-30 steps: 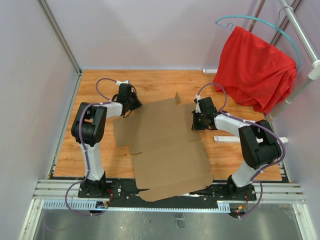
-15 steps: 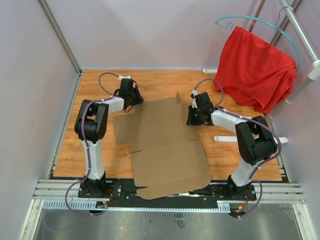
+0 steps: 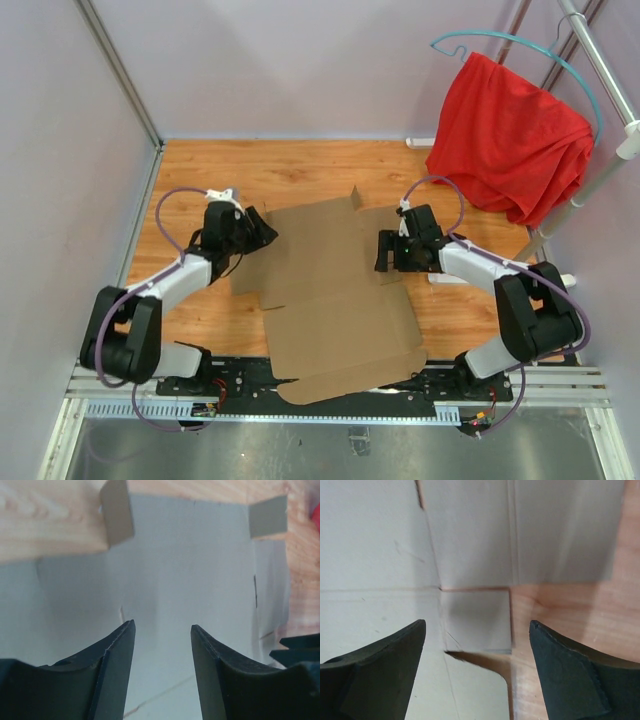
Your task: Fold the paper box
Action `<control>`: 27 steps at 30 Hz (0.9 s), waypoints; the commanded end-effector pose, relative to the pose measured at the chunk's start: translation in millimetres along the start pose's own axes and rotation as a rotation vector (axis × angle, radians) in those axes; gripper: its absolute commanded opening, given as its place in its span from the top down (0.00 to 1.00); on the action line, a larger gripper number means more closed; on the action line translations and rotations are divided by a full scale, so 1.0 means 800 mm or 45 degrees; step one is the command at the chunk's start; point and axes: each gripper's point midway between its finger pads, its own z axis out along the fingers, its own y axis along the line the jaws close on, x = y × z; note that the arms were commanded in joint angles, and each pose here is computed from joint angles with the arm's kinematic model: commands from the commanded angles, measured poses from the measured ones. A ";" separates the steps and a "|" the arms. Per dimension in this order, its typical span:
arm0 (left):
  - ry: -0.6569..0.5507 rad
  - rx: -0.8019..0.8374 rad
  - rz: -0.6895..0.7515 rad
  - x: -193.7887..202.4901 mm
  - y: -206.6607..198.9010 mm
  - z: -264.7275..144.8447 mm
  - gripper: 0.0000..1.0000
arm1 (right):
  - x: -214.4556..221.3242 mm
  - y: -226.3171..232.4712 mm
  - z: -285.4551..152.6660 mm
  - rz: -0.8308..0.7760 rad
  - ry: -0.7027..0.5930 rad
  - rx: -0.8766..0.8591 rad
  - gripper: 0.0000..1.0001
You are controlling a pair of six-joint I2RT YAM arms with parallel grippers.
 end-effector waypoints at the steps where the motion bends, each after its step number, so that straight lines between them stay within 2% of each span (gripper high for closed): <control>1: 0.034 0.044 -0.049 0.033 0.004 -0.035 0.46 | 0.032 -0.022 -0.008 0.031 0.046 0.065 0.14; 11: 0.025 0.044 -0.096 0.071 0.025 -0.082 0.46 | 0.048 -0.003 0.000 0.032 0.087 -0.074 0.09; 18: 0.075 0.057 -0.132 0.103 0.038 -0.081 0.47 | 0.045 0.016 -0.004 0.045 0.080 -0.164 0.12; 27: 0.090 0.033 -0.119 0.110 0.047 -0.076 0.48 | 0.032 0.036 -0.025 0.017 0.025 -0.214 0.16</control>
